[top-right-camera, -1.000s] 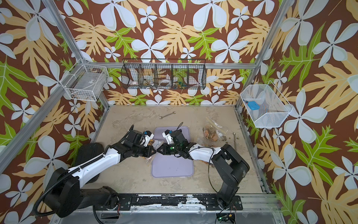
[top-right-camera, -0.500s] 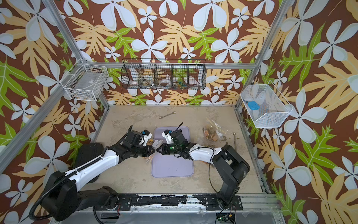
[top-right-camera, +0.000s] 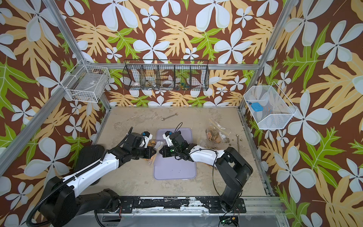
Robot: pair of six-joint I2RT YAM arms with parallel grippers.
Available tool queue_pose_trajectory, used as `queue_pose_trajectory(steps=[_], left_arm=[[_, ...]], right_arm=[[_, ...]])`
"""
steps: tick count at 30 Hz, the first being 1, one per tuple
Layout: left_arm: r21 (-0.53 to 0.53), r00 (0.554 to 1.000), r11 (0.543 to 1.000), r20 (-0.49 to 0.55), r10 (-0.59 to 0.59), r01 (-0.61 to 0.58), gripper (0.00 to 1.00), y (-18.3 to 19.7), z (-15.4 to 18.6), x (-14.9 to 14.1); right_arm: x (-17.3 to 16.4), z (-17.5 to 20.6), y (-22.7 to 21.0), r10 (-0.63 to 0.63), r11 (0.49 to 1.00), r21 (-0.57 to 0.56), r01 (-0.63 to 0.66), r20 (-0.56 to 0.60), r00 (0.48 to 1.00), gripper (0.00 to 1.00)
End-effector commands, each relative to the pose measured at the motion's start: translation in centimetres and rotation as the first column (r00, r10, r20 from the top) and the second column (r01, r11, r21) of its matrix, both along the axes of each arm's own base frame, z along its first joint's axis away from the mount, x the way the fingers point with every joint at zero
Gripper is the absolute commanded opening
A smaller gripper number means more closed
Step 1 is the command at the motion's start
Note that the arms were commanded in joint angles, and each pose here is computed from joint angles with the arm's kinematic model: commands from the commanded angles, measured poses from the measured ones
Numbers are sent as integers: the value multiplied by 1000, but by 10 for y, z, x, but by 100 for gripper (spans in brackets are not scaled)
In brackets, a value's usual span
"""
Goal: Pour cookies out of the ziploc bag
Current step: Open the ziploc bag at the center of the board.
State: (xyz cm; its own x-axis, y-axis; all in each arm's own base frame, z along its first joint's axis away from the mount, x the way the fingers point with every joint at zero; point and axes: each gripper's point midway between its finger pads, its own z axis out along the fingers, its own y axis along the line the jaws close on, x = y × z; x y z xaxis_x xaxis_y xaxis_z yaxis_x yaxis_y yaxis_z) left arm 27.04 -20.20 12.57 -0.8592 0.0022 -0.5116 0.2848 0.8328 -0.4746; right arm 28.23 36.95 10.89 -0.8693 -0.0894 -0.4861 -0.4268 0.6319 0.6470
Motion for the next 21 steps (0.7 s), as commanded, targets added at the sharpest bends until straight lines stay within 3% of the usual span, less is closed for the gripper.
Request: queue_pose_trajectory(steps=[1,12,15,17,19,21], left_arm=[[6,999,1000,23,27,-27,0,4,4,5],[-3,997,998,56,62,-62,0,8,24,8],[-5,996,998,59,59,-59,0,8,25,8],[-1,997,999,52,52,-52,0,7,22,7],[-1,998,999,41,43,-43,0,6,18,5],[-3,999,999,35,37,-37,0,5,16,5]], right_arm=[[2,-17,-15,-41,994,-100,41,-3,999,0],[4,-3,-44,-65,965,-246,88,99,993,0],[-2,4,-35,-26,983,-181,42,92,995,0],[-13,17,-20,35,997,-74,-29,74,997,2],[-20,29,-14,41,999,13,-42,65,997,33],[-23,44,-9,46,995,81,-52,73,996,53]])
